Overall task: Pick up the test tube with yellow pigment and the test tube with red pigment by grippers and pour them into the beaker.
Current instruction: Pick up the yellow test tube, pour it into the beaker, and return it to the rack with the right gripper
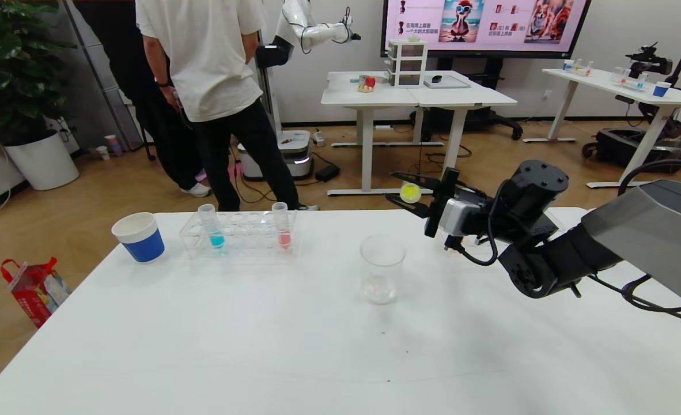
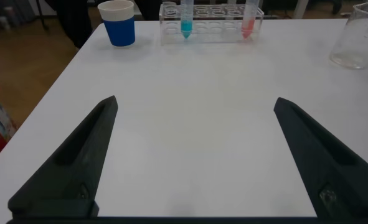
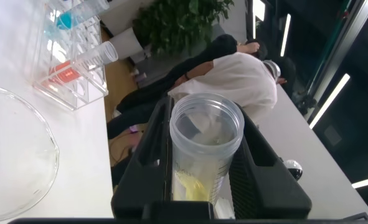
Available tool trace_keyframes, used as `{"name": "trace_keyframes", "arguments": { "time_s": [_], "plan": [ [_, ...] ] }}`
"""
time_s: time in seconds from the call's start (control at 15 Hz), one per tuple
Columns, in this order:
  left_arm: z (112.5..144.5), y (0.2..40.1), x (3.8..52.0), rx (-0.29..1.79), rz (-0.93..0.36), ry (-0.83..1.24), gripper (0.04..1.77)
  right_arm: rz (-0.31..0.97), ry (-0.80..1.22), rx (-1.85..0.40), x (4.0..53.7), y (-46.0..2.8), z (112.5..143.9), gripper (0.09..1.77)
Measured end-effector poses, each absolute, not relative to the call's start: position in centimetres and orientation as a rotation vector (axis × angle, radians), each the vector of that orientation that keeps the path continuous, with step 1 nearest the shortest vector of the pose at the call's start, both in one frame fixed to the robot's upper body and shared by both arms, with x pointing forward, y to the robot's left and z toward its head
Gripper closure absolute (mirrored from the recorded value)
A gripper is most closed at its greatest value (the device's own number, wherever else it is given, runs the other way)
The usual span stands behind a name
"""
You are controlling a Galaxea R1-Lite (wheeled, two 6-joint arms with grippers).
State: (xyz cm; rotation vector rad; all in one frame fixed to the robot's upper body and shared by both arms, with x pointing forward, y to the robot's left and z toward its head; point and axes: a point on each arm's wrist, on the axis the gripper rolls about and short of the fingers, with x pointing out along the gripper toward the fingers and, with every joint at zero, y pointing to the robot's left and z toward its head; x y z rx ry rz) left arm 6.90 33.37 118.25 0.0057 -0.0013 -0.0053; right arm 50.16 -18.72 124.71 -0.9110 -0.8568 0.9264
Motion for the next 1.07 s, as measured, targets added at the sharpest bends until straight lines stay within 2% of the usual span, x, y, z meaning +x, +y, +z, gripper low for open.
{"name": "trace_keyframes", "arguments": {
  "time_s": [0.8, 1.07],
  "plan": [
    [118.2, 33.4, 6.9, 0.006, -0.005, -0.001, 0.06, 0.854, -0.993, -1.121, 52.0, -18.3, 122.7, 1.34],
    [118.2, 33.4, 6.9, 0.006, -0.005, -0.001, 0.06, 0.817, -1.045, -1.16, 52.3, -18.0, 123.0, 1.34]
  ]
}}
